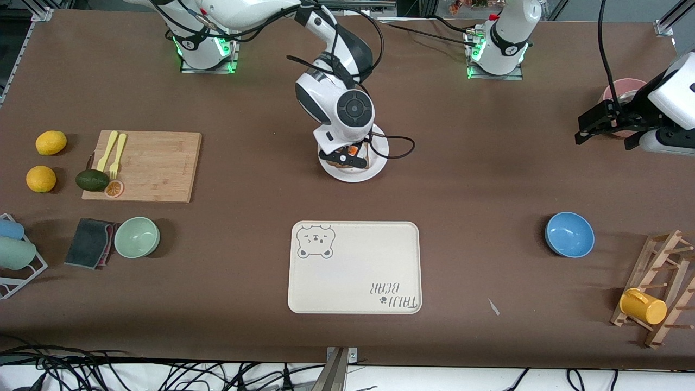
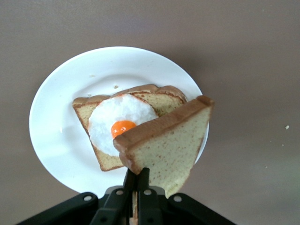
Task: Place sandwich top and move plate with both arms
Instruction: 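Lay the bread slice on the egg toast and open the right gripper, then withdraw the right gripper while the left gripper reaches toward the plate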
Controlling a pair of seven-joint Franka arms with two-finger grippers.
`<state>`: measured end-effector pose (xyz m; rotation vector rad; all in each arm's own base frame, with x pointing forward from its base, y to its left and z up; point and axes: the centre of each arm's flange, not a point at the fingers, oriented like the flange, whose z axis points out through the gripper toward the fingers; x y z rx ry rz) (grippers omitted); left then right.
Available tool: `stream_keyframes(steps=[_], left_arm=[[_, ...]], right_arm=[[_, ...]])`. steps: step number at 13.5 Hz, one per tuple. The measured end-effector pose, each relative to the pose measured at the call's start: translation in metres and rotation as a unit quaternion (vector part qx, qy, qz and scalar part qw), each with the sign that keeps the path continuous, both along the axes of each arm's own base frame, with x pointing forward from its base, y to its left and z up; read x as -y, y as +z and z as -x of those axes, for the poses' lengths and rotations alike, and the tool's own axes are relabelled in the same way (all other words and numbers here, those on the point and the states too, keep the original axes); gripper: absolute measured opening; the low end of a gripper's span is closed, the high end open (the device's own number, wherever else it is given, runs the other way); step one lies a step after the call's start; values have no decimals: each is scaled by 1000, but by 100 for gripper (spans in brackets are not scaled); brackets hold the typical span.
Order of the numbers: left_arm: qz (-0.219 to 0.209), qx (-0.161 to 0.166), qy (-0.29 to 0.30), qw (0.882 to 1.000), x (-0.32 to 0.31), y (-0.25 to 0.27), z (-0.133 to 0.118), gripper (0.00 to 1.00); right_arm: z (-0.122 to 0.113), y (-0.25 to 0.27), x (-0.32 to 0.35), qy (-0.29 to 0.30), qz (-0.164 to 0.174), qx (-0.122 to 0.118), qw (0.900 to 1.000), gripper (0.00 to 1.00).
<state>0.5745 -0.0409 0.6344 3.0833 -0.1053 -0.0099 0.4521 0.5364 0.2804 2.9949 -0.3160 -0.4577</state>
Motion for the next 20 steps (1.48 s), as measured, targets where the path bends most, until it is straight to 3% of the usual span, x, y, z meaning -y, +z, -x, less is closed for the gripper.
stream_keyframes(steps=[4, 10, 11, 17, 19, 20], left_arm=[[0, -6, 7, 1000, -8, -1, 1, 100], [1, -27, 46, 999, -55, -20, -7, 100], [1, -29, 50, 998, -59, -23, -8, 100], [3, -53, 70, 996, -76, -50, -18, 100], [3, -66, 80, 995, -75, -61, -21, 100], [3, -73, 89, 993, -72, -69, -23, 100]], right_arm=[[0, -9, -3, 1, -1, -1, 1000, 5], [10, -14, -26, 9, -27, 20, 999, 5], [9, -17, -26, 8, -26, 20, 999, 12], [-3, -4, -26, 2, -35, 33, 999, 80], [-28, 18, -11, -13, -43, 52, 998, 100], [-47, 33, 7, -18, -46, 61, 997, 100]])
